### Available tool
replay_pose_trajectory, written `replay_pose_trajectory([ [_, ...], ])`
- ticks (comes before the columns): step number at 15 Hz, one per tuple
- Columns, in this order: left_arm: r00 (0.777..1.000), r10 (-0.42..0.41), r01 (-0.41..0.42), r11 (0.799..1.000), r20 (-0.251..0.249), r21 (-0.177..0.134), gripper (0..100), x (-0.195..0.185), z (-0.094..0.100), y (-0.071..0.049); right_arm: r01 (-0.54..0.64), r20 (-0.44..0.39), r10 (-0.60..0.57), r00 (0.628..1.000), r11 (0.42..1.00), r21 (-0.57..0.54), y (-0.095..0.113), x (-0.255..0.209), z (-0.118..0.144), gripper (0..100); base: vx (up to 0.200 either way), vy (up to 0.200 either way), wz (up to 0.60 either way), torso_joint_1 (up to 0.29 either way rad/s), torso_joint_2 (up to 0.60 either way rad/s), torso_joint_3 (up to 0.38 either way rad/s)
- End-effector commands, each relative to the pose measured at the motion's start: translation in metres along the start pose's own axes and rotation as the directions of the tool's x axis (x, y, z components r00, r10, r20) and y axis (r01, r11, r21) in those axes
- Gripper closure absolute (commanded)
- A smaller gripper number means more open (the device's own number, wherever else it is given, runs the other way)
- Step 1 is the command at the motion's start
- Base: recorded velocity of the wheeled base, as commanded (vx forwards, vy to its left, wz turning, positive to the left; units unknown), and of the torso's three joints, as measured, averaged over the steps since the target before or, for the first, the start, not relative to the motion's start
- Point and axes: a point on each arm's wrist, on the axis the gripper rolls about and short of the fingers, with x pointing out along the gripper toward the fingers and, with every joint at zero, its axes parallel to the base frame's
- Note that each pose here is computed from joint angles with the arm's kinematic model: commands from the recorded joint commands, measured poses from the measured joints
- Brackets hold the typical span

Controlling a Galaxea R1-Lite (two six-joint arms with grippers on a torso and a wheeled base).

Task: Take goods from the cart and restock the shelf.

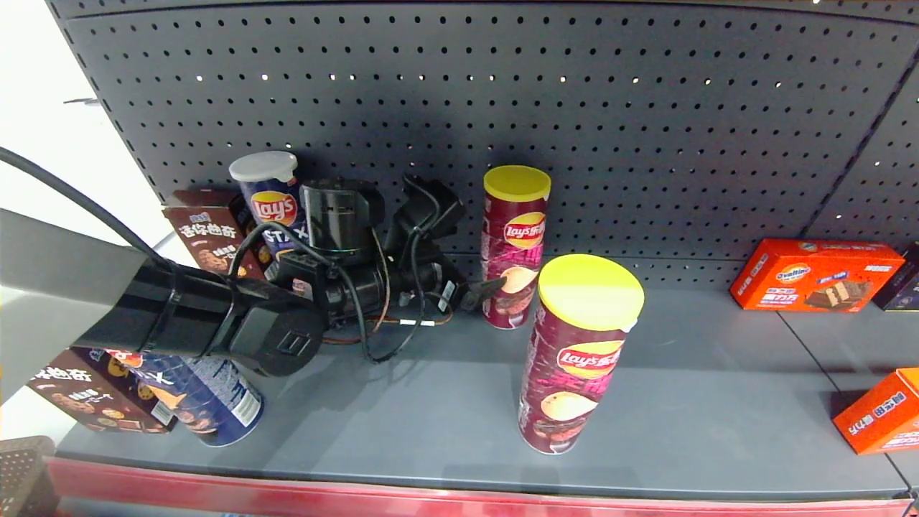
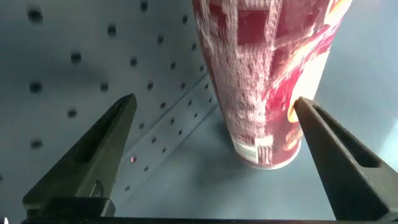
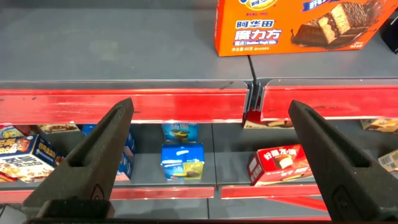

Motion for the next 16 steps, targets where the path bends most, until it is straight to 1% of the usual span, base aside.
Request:
replay_pose_trajectory([
  [1, 0.999, 0.005, -0.006, 1.000, -0.041, -0.013, 0, -0.004, -0.011, -0.002, 0.000, 0.000, 0.000, 1.000, 1.000, -0.001, 0.000, 0.000, 0.000, 0, 0.000, 0.000, 0.00, 0.000, 0.00, 0.000],
  [2, 0.998, 0.006, -0.007, 1.000, -0.056, -0.017, 0, -0.005, -0.015, -0.002, 0.000, 0.000, 0.000, 1.000, 1.000, -0.001, 0.000, 0.000, 0.000, 0, 0.000, 0.000, 0.00, 0.000, 0.00, 0.000],
  [3, 0.998, 0.009, -0.010, 1.000, -0.057, -0.018, 0, -0.006, -0.016, -0.001, 0.000, -0.001, 0.000, 1.000, 1.000, -0.001, 0.000, 0.000, 0.000, 0, 0.000, 0.000, 0.00, 0.000, 0.00, 0.000],
  [4, 0.998, 0.020, -0.021, 1.000, -0.053, -0.017, 0, -0.008, -0.015, 0.002, 0.000, 0.000, 0.000, 1.000, 1.000, 0.001, 0.000, 0.000, 0.000, 0, 0.000, 0.000, 0.00, 0.000, 0.00, 0.000],
  [5, 0.999, 0.033, -0.034, 0.999, -0.037, -0.014, 0, -0.012, -0.011, 0.005, 0.000, 0.000, 0.000, 1.000, 1.000, -0.001, 0.000, 0.000, 0.000, 0, 0.000, 0.000, 0.00, 0.000, 0.00, 0.000],
  [6, 0.999, 0.036, -0.037, 0.999, -0.033, -0.012, 0, -0.013, -0.010, 0.006, 0.000, 0.000, 0.000, 1.000, 1.000, 0.001, 0.000, 0.000, 0.000, 0, 0.000, 0.000, 0.00, 0.000, 0.00, 0.000],
  [8, 0.990, 0.135, -0.136, 0.991, -0.048, -0.005, 0, -0.015, -0.009, 0.011, 0.000, 0.002, 0.000, 1.000, 1.000, -0.001, 0.000, 0.000, 0.000, 0, 0.000, 0.000, 0.00, 0.000, 0.00, 0.000],
  [9, 0.986, 0.156, -0.157, 0.988, -0.053, -0.005, 0, -0.015, -0.009, 0.012, 0.000, 0.002, 0.000, 1.000, 1.000, -0.001, 0.000, 0.000, 0.000, 0, 0.000, 0.000, 0.00, 0.000, 0.00, 0.000],
  [12, 0.987, 0.157, -0.158, 0.988, -0.042, -0.002, 0, -0.014, -0.006, 0.012, 0.000, -0.001, 0.000, 1.000, 1.000, 0.001, 0.000, 0.000, 0.000, 0, 0.000, 0.000, 0.00, 0.000, 0.00, 0.000],
  [16, 0.988, 0.145, -0.146, 0.989, -0.044, -0.002, 0, -0.011, -0.006, 0.008, 0.000, -0.001, 0.000, 1.000, 1.000, -0.001, 0.000, 0.000, 0.000, 0, 0.000, 0.000, 0.00, 0.000, 0.00, 0.000],
])
